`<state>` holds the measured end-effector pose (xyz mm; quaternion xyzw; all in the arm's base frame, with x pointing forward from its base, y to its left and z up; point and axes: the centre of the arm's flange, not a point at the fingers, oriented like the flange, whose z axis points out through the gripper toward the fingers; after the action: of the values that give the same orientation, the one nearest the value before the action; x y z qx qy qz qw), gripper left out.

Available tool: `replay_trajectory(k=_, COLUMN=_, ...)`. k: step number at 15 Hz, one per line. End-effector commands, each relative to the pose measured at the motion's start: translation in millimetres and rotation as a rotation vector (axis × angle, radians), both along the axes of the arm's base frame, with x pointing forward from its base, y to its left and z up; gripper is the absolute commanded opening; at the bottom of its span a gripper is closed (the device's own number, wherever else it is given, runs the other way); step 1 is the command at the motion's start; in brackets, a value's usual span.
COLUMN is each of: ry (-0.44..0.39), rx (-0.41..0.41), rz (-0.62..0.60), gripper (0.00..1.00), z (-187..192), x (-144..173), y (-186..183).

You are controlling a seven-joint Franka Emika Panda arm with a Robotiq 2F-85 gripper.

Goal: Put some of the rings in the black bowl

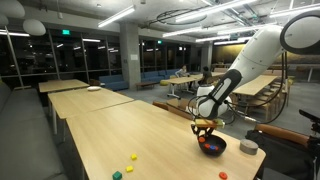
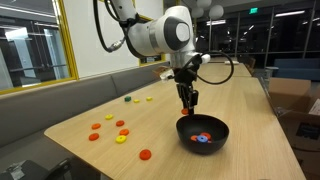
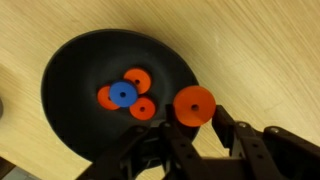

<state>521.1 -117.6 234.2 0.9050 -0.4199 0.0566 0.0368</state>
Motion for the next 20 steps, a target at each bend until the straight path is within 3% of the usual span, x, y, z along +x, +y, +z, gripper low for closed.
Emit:
replay_trajectory(k=1, ry=-0.042, rx=0.006, rz=-0.08, gripper=0.17, z=10, x=-26, y=-16)
replay_trajectory(k=2, ry=-0.042, rx=0.008, rz=-0.093, gripper=0.17, z=9, x=-28, y=-21)
replay_trajectory(k=3, ry=-0.034, rx=0.015, rz=-0.104, gripper=0.66, z=7, x=-29, y=-24)
replay_trajectory(k=5, ry=-0.025, rx=0.024, rz=-0.104, gripper=0.73, z=5, x=-29, y=-26)
replay_trajectory(k=9, ry=-0.006, rx=0.029, rz=-0.055, gripper=1.0, z=1, x=-21, y=-7)
replay_trajectory(k=20, ry=0.04, rx=0.068, rz=0.253, gripper=1.0, z=-8, x=-16, y=154)
